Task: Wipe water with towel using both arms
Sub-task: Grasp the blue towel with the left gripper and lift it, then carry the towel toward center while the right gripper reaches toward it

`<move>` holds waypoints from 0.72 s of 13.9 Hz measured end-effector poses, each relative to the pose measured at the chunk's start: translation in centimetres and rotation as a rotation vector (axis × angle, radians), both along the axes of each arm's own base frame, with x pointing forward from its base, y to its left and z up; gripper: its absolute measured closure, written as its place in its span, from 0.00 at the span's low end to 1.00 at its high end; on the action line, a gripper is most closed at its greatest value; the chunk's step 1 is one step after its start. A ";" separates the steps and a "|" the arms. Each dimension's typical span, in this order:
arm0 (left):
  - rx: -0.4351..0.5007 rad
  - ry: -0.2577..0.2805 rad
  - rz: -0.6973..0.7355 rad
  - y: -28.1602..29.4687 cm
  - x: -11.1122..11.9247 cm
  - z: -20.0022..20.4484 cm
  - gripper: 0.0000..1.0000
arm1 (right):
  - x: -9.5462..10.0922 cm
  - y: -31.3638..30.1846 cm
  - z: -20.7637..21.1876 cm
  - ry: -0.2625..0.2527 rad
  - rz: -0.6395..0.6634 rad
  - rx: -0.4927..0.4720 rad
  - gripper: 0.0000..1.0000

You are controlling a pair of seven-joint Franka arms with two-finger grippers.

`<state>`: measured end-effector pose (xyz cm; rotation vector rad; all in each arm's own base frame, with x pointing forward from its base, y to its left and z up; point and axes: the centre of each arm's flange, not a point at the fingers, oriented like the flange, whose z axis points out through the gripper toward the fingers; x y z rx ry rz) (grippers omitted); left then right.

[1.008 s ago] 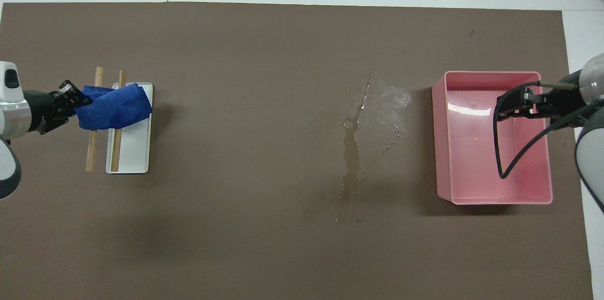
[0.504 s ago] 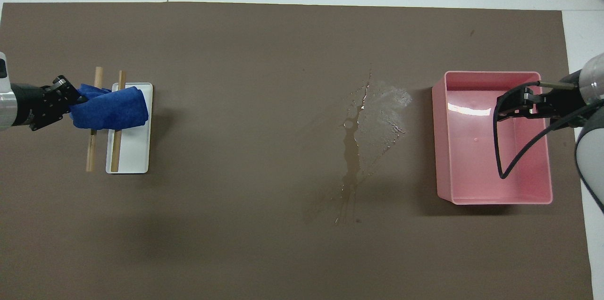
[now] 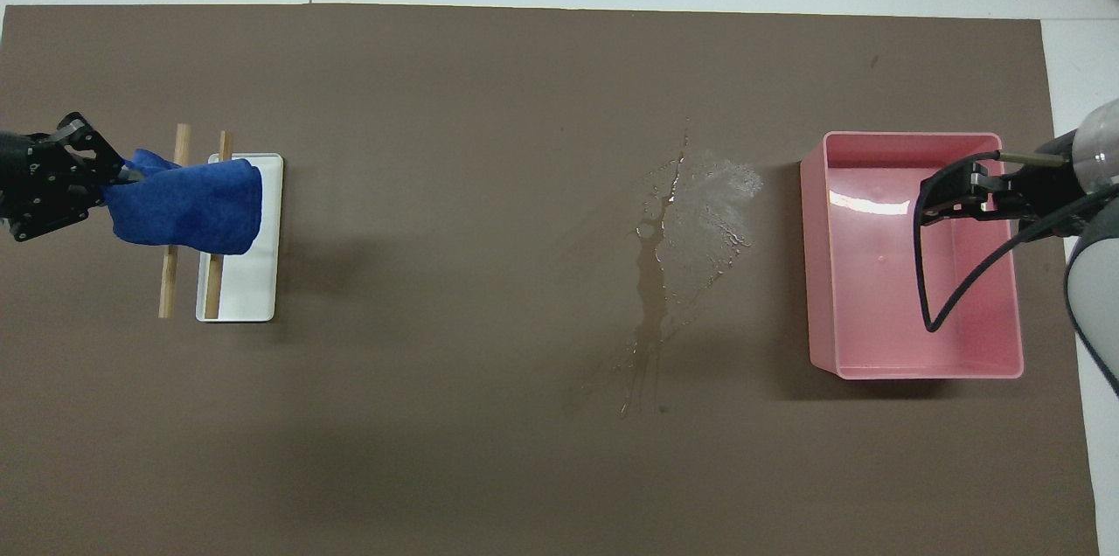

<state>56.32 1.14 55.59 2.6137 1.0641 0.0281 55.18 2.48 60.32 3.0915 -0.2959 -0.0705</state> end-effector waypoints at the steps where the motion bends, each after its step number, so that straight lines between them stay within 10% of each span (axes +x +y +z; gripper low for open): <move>1: -0.033 0.029 0.037 -1.5 -0.4 0.4 0.85 | 0.0 0.0 0.0 0.000 0.000 0.000 0.00; 10: -0.335 0.295 0.325 -13.7 -2.7 2.1 0.85 | -0.9 7.4 0.3 0.021 -0.025 0.168 0.00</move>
